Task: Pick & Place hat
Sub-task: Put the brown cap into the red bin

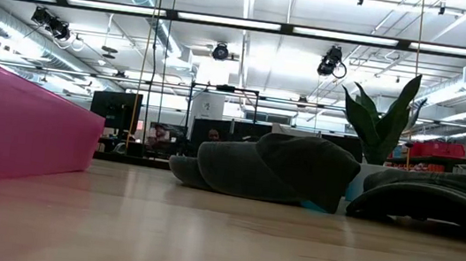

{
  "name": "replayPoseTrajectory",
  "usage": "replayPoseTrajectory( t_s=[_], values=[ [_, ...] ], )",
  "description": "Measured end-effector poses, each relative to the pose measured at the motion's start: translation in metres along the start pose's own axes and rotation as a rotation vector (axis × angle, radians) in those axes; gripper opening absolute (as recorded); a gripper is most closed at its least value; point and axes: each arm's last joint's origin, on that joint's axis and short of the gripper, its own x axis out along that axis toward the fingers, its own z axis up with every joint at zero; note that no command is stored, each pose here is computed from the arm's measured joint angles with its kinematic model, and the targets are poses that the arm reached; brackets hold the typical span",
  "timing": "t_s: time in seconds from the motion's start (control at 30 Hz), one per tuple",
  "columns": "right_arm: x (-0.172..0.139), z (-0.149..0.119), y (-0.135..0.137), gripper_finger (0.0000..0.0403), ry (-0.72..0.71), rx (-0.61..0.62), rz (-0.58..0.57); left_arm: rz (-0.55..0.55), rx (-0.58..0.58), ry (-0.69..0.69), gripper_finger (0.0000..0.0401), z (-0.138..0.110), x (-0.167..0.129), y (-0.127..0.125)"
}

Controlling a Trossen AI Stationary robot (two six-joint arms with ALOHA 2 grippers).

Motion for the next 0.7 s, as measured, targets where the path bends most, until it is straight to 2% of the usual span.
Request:
replayPoseTrajectory(
  t_s=[0.13,0.23,0.37,0.43,0.53,0.57,0.7],
  values=[
    [0.0024,-0.0025,-0.0012,0.0319,-0.008,0.028,0.025,0.005,-0.001,0.010,0.0011,-0.0078,0.0027,0.0043],
    [0.0023,-0.0027,-0.0009,0.0290,0.000,0.051,0.042,-0.001,0.008,-0.012,0.0011,-0.0059,0.0027,0.0050],
    [0.0022,-0.0016,0.0005,0.0205,-0.002,0.055,0.076,0.001,0.014,-0.021,0.0011,-0.0045,0.0022,0.0064],
    [0.0021,-0.0011,0.0010,0.0140,-0.003,0.051,0.086,0.001,0.012,-0.017,0.0013,-0.0045,0.0020,0.0070],
    [0.0020,-0.0020,0.0019,0.0033,0.016,0.043,0.130,0.005,0.011,-0.017,0.0039,-0.0048,0.0021,0.0070],
    [0.0019,-0.0019,0.0024,0.0020,0.018,0.044,0.138,0.005,0.010,-0.017,0.0048,-0.0048,0.0021,0.0070],
    [0.0018,-0.0015,0.0026,0.0011,0.019,0.071,0.141,-0.003,0.012,-0.009,0.0076,-0.0052,0.0021,0.0070]
  ],
)
